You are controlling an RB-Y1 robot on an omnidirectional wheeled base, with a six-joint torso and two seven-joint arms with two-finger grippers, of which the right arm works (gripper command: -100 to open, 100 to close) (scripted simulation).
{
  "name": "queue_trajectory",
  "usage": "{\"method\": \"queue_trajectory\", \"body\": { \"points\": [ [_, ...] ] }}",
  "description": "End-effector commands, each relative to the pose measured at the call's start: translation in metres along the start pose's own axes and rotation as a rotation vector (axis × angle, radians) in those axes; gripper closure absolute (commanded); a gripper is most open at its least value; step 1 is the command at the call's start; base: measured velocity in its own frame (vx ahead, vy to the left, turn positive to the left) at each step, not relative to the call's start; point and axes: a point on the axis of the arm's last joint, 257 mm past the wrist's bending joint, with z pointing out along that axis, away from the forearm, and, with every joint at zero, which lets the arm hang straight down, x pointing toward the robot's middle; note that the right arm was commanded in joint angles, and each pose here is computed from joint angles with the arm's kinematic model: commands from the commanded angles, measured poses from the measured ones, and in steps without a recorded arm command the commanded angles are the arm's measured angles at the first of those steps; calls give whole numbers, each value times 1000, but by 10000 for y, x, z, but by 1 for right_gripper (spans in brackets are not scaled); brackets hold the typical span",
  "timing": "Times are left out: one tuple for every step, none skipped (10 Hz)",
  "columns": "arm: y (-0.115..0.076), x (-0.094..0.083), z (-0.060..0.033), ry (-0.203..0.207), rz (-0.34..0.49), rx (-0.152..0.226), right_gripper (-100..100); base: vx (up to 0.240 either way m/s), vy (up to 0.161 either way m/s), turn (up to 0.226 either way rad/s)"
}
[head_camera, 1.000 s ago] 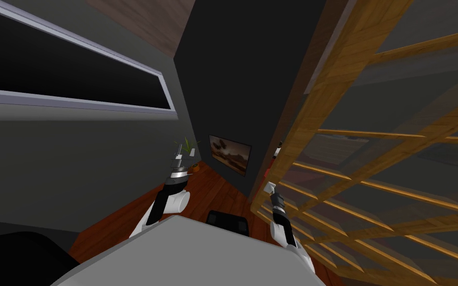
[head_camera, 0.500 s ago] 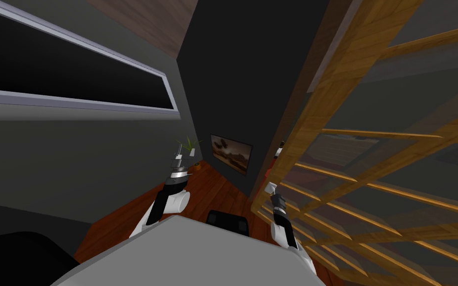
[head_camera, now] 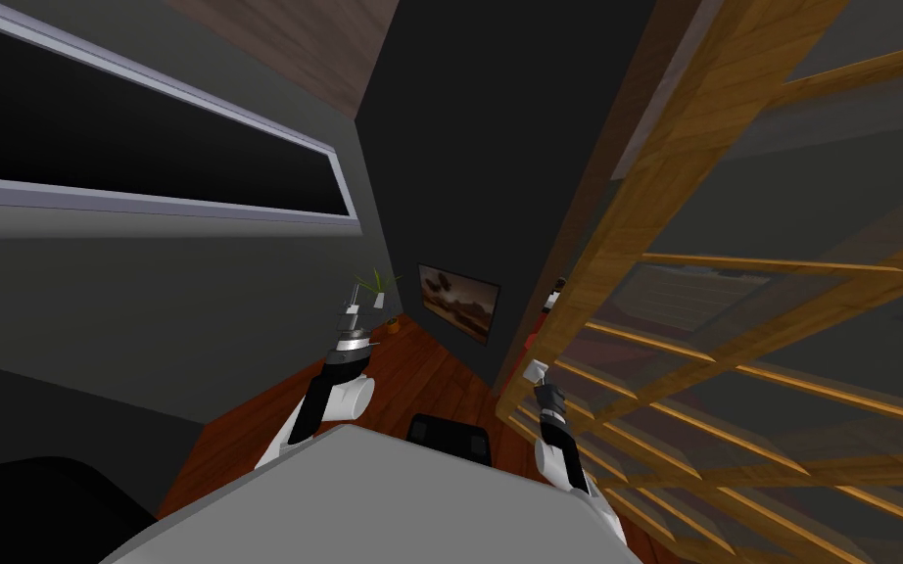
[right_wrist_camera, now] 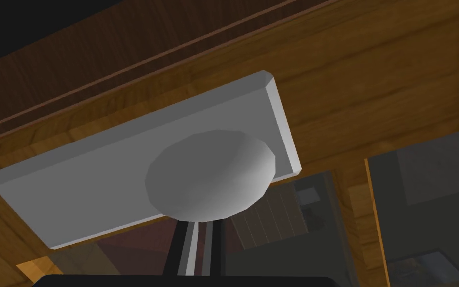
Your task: Pull the door open
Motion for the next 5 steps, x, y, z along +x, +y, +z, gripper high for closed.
{"method": "queue_trajectory", "body": {
  "points": [
    [-15,187,63,30,36,-11,100,-33,-6,45],
    [-15,187,63,30,36,-11,100,-5,-7,13],
    [-14,12,8,-9,73,-4,-100,-34,-31,-8],
    [-13,19,9,-11,102,-7,-100,-63,-16,40],
    [-11,26,9,-13,136,-10,-100,-70,21,89]
  ]
}}
